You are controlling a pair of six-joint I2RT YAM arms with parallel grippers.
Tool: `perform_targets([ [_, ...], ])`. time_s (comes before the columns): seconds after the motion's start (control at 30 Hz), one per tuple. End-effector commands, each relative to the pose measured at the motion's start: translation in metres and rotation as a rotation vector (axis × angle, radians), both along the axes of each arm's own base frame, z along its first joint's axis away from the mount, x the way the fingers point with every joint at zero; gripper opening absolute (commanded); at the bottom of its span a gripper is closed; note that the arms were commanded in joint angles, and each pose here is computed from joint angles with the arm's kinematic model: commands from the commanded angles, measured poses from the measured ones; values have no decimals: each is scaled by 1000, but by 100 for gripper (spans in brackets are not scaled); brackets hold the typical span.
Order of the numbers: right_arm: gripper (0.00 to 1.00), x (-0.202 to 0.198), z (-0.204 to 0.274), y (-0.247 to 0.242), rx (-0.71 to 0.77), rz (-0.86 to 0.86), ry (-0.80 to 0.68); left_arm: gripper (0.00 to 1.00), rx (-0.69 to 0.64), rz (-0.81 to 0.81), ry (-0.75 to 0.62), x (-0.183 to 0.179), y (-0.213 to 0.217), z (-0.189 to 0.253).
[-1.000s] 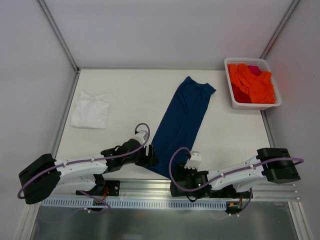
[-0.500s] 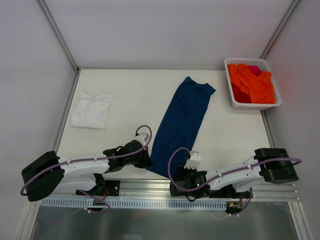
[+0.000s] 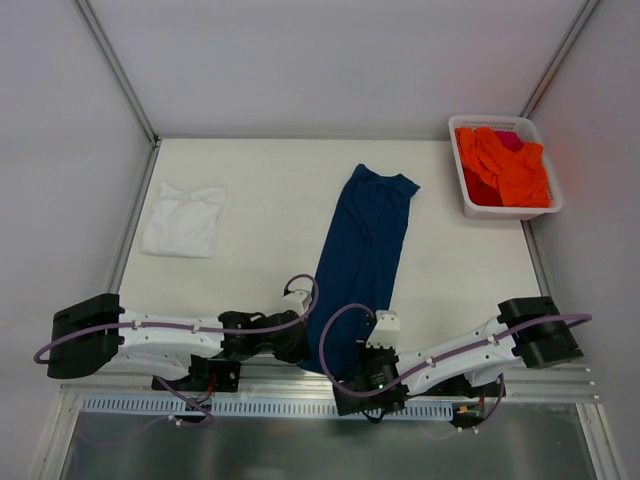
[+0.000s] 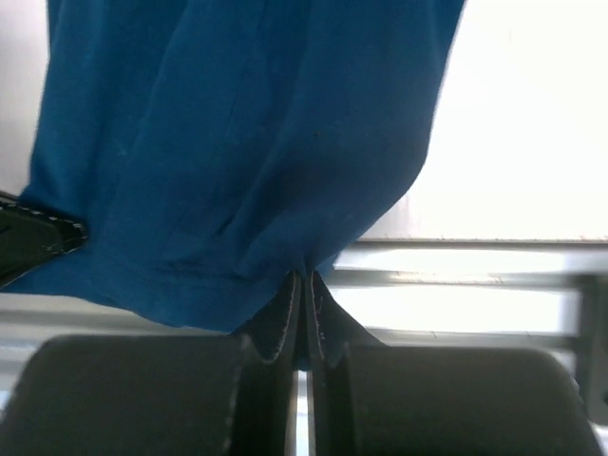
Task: Fold and stack the t-shirts
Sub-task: Grab the bottom of the folded rectangular tshirt with both arms, then fold the folded rectangular tshirt in 1/3 of the way
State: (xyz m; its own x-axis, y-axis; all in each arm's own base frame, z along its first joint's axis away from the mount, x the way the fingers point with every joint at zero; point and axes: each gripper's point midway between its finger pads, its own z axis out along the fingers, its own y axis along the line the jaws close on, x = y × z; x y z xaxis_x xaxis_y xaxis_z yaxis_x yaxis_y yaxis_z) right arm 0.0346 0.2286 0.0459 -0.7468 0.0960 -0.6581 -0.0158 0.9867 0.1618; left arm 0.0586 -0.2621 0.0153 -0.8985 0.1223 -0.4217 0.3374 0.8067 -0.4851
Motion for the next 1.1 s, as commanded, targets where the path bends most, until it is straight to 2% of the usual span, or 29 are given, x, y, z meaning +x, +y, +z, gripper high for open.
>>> perform_targets([
  [0.0,0,-8,13,-22,-98,-54,-28,0,67,87,5,-8,10,5],
  [0.1,0,-11,21,-24,-124,-62,-51,0,42,102,-24,-7,9,18],
  [0.2,1,-4,26,-24,-105,-65,-88,0,16,126,-108,8,6,37],
  [0.37,1,22,36,-29,-113,-76,-151,0,63,155,-279,40,4,62],
  [0.57,0,61,51,-35,-186,-100,-216,0,139,205,-376,81,-8,78],
  [0.7,1,94,53,-48,-272,-123,-231,0,202,225,-401,113,-11,76],
  [0.77,1,106,54,-47,-265,-136,-234,0,209,217,-415,128,-15,81],
  [0.83,0,122,58,-56,-309,-148,-237,0,202,219,-427,147,-22,81],
  [0.93,1,147,66,-55,-315,-155,-252,0,208,176,-454,176,-35,85],
  [1.0,1,159,68,-54,-321,-150,-246,0,160,163,-449,198,-52,97],
  [1.03,1,169,69,-60,-329,-175,-236,0,187,144,-430,205,-57,84],
  [1.07,0,177,68,-53,-298,-175,-232,0,165,126,-449,216,-70,95],
])
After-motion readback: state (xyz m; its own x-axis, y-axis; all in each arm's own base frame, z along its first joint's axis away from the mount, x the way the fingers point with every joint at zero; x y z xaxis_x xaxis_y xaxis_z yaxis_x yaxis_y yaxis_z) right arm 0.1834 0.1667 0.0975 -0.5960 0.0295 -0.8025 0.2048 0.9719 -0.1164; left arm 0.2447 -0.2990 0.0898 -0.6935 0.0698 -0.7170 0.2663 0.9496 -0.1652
